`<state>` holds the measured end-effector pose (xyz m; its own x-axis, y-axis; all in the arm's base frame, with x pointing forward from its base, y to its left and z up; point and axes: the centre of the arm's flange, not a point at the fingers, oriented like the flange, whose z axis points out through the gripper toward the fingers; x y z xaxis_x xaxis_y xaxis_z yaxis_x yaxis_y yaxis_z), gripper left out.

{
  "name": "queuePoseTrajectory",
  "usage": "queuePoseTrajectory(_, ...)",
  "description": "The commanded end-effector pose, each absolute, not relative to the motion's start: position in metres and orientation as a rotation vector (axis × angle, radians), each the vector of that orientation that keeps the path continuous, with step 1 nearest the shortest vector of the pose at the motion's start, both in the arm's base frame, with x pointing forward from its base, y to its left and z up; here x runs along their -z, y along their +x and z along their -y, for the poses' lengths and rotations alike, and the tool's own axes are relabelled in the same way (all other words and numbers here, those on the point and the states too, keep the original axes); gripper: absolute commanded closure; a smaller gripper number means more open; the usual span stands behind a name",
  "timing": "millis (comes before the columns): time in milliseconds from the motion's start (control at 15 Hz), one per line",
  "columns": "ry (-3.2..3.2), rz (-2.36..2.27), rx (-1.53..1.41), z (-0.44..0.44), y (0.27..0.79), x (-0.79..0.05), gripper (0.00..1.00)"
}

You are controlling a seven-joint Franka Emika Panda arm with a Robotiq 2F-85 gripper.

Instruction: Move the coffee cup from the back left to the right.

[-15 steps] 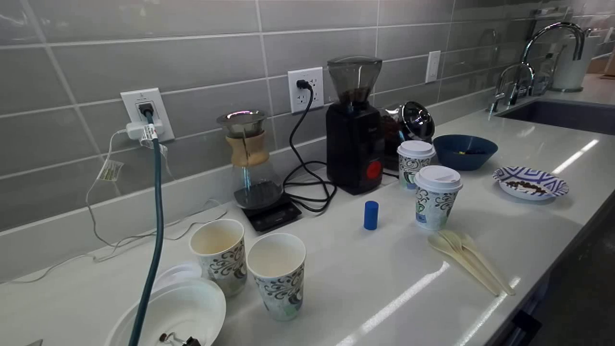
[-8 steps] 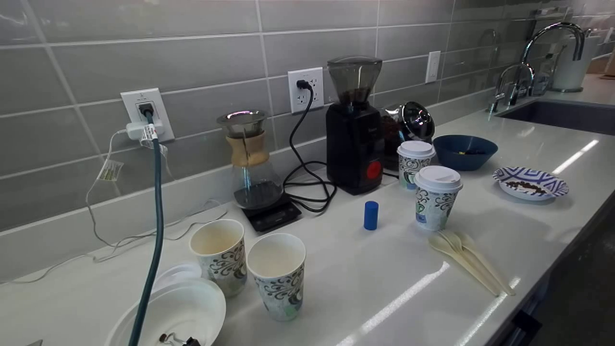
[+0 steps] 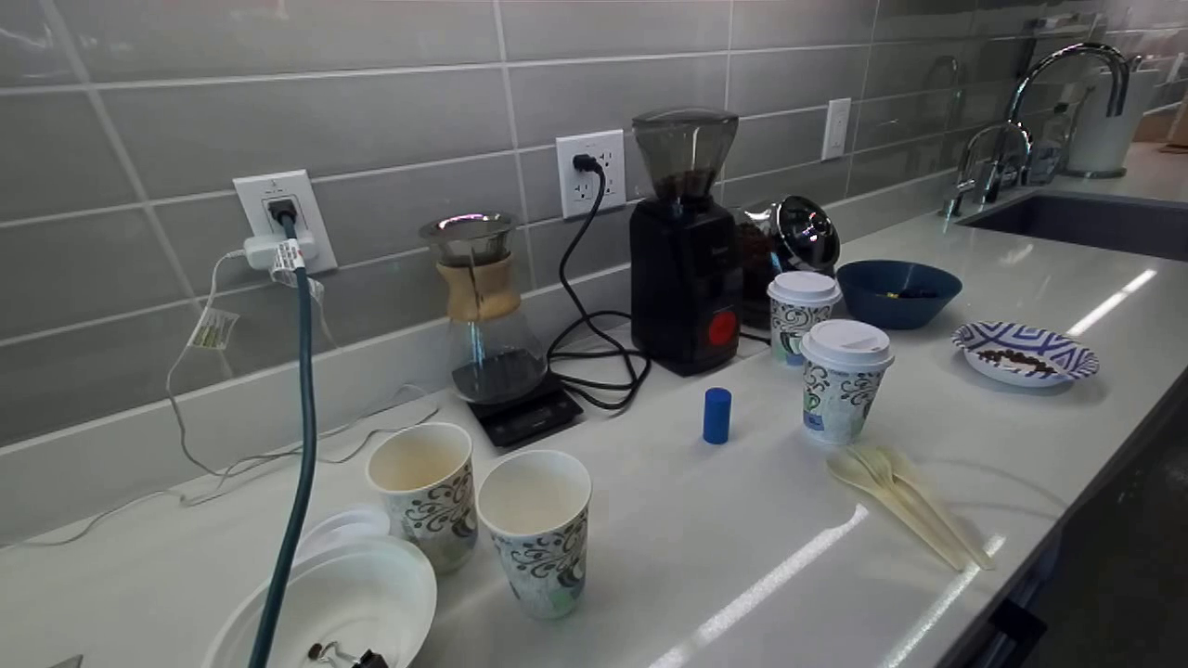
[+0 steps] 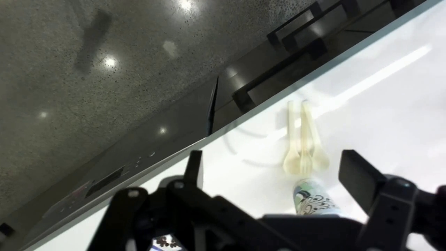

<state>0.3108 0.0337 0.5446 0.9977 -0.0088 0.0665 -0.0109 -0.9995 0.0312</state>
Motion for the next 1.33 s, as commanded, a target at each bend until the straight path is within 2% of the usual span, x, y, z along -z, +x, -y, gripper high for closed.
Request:
queuePoseTrajectory(0,3.091,-0.094,-0.141,-0.101,0.303,-0.547,0.0)
queuePoseTrajectory(467,3.031,-0.329,-0.183,-0.231,0.291,-0.537,0.0)
queuePoseTrajectory(933,2.95,-0.702,-0.232,-0.333,0.309,-0.538,0.0)
queuePoseTrajectory(1000,2.926,-0.781,-0.203,-0.342,0.311,-0.537,0.0)
queuePoseTrajectory(1067,2.954,-0.673,-0.244,-0.314,0.29,-0.532,0.0)
queuePoseTrajectory(1267,2.949,-0.744,-0.205,-0.331,0.302,-0.528,0.0)
